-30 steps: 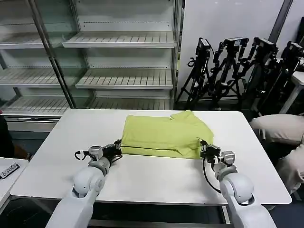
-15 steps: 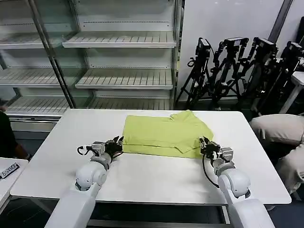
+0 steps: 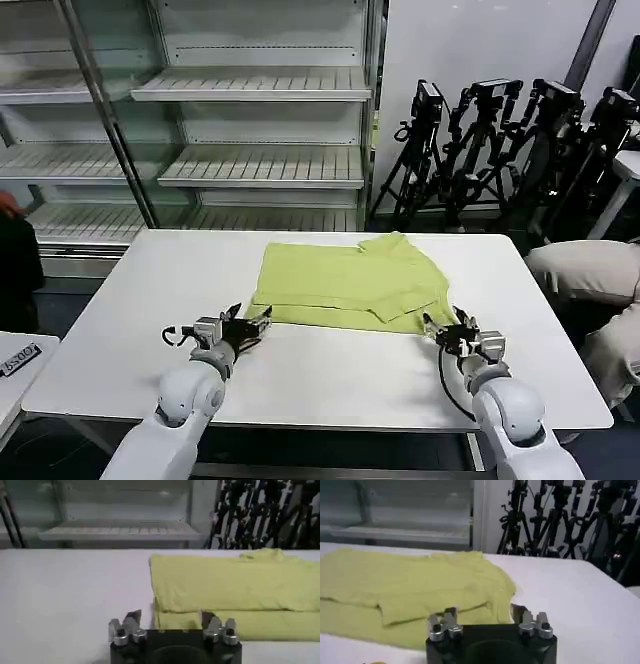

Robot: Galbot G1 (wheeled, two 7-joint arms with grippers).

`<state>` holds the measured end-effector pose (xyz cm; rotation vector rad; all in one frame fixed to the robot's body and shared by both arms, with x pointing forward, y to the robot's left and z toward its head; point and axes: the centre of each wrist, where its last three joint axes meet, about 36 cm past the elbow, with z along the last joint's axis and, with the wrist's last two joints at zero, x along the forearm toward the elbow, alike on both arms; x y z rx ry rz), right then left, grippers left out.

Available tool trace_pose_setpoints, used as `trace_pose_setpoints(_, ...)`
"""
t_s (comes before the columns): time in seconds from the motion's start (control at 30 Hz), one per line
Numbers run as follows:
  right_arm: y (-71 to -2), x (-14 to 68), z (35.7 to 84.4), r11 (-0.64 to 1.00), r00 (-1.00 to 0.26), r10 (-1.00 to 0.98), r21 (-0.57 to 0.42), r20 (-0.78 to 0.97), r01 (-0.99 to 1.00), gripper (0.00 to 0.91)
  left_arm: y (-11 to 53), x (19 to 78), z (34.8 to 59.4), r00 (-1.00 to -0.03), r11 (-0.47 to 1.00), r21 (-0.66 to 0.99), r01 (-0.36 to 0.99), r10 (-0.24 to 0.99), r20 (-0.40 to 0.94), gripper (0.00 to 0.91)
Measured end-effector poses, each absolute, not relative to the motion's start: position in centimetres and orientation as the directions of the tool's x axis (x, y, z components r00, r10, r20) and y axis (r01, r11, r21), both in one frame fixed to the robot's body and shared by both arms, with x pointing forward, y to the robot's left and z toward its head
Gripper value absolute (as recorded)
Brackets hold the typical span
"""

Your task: Fold and organize the clothes.

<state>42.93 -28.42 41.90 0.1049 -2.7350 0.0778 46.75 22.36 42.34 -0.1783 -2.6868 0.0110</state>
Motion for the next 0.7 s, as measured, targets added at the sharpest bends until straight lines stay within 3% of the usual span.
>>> trace_pose_setpoints(0.7, -27.9, 38.8, 42.6, 0.993, -0.896, -0.092, -0.03, 0.434, -0.116, 0.0, 23.4, 44.8, 40.8, -0.876, 0.994, 0.013, 0.106, 0.087, 0.474, 0.01)
